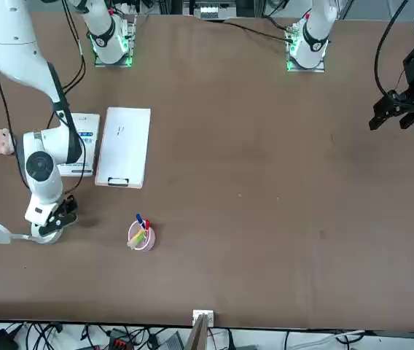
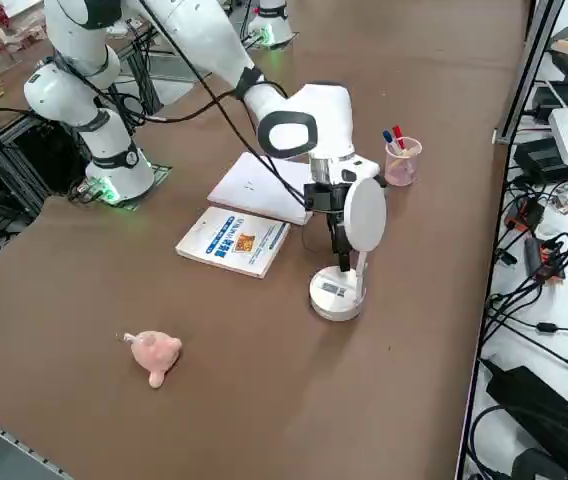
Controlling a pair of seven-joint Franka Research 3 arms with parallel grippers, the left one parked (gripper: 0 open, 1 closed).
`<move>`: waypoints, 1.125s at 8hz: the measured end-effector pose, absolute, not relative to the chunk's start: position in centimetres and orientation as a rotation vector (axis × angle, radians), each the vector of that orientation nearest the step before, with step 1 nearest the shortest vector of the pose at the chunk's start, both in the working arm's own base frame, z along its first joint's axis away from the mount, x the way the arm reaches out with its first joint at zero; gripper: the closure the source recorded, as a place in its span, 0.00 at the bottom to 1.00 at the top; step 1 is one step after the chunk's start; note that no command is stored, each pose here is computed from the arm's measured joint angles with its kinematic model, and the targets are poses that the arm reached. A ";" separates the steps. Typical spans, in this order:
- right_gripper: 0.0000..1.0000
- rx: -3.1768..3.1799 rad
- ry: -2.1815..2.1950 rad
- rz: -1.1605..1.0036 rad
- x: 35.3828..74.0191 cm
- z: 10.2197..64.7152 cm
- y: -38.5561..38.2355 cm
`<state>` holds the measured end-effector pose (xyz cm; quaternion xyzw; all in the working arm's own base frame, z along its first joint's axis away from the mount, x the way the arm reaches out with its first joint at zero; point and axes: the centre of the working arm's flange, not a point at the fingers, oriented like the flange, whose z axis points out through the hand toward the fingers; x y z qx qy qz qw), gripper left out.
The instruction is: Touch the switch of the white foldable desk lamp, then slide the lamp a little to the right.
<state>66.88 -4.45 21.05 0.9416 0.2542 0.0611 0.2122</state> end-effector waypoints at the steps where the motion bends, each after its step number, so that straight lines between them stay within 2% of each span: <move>1: 0.00 2.619 0.705 0.172 66.7 20.8 -4.7; 9: 0.00 2.628 0.709 0.162 66.4 19.9 -4.3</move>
